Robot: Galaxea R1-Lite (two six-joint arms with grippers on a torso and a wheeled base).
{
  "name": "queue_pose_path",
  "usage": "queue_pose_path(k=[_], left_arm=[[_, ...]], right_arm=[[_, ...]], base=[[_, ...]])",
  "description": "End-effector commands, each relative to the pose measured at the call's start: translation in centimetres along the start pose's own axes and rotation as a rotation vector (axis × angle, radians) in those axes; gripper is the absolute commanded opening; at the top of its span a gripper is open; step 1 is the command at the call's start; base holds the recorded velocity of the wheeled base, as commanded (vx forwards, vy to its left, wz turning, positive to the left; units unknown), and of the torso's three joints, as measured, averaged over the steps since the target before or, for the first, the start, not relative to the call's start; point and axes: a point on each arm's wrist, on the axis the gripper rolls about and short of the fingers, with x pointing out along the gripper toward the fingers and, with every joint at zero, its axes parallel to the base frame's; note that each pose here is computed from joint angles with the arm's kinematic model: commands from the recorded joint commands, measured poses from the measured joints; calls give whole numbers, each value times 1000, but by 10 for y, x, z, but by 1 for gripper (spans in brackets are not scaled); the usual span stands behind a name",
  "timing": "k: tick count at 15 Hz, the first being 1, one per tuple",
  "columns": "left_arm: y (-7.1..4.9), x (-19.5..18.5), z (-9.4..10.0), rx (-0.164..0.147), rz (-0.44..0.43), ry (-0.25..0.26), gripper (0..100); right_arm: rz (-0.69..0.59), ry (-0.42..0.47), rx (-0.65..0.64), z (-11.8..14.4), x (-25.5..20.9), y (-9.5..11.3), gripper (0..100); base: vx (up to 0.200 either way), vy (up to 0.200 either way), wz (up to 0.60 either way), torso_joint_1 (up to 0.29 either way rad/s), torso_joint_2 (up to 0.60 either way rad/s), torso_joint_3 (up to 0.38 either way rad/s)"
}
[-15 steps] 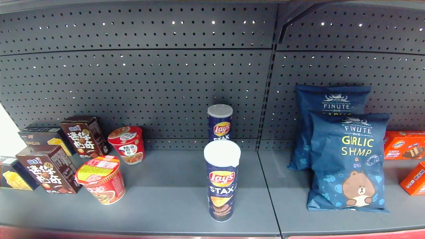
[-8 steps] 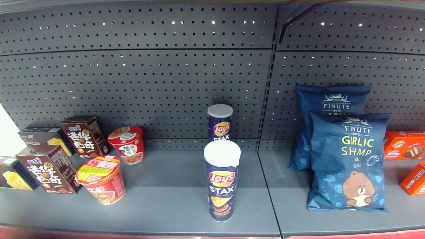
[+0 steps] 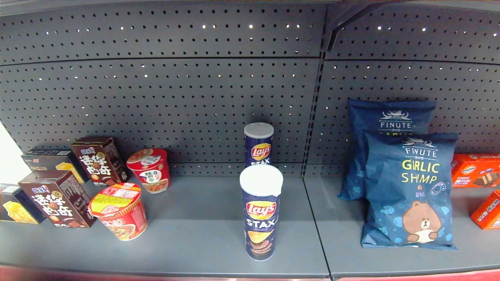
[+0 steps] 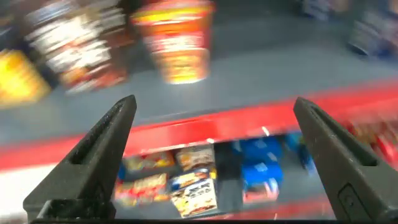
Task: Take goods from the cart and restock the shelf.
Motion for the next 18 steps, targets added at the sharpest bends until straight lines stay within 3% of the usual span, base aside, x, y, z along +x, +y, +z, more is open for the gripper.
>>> queue_pose_path(k=[1,2,9,15,18], left_arm=[[0,0,0,0,-12,8,100],[0,0,0,-52,11,13,100],[0,0,-1,-57,19,15,100],[0,0,-1,-58,19,15,100],[1,0,-1,-77,27,16,100]], right_arm=[[8,4,-5,0,0,0,100],[5,4,-5,0,0,0,100],[117,35,-48,-7,2,3,100],[125,38,-68,-7,2,3,100],[125,38,-68,-7,2,3,100]], base=[[0,0,0,0,0,0],[0,0,0,0,0,0],[-57,0,0,1,1,1],[0,0,0,0,0,0],[0,0,0,0,0,0]])
